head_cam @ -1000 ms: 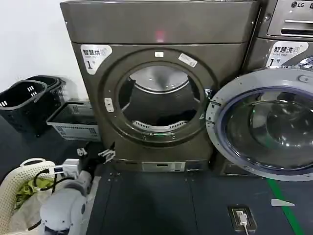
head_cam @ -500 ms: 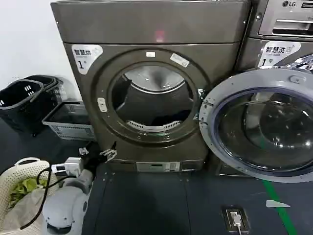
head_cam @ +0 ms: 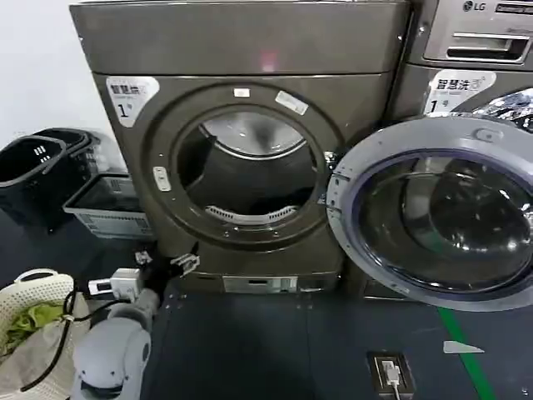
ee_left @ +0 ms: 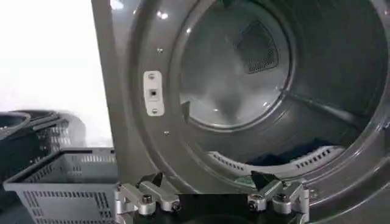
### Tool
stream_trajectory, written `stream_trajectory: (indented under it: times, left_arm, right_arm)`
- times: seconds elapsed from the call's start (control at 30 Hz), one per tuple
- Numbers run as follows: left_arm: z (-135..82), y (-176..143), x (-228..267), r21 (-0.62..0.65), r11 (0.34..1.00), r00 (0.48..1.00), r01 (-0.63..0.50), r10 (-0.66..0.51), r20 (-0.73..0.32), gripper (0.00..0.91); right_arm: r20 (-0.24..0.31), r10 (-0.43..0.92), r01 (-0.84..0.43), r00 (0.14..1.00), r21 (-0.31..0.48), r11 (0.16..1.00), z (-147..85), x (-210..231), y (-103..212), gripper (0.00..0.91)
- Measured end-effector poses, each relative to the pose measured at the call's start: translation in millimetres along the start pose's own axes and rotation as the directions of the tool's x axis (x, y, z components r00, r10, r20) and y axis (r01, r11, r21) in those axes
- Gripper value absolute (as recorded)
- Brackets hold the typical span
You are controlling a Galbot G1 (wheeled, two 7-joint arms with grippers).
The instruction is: Grasp the clothes from the dryer.
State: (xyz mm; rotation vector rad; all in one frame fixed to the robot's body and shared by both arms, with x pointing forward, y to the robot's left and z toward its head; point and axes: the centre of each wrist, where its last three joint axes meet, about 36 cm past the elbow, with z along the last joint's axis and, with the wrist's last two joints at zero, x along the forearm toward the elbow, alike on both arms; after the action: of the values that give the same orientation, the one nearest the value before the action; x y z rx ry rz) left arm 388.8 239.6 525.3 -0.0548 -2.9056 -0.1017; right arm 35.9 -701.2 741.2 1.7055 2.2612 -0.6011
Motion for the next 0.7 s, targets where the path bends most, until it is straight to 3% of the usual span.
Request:
stream_trajectory:
  times: [0.7]
  left_arm:
    - [0.4, -1.0, 0.4, -0.004, 1.000, 1.000, -0.002, 0.002, -0.002, 0.907]
  right_arm:
    - [0.000, 0.036, -0.036, 0.999, -0.003, 0.999, 4.9, 4.5, -9.6, 0.907]
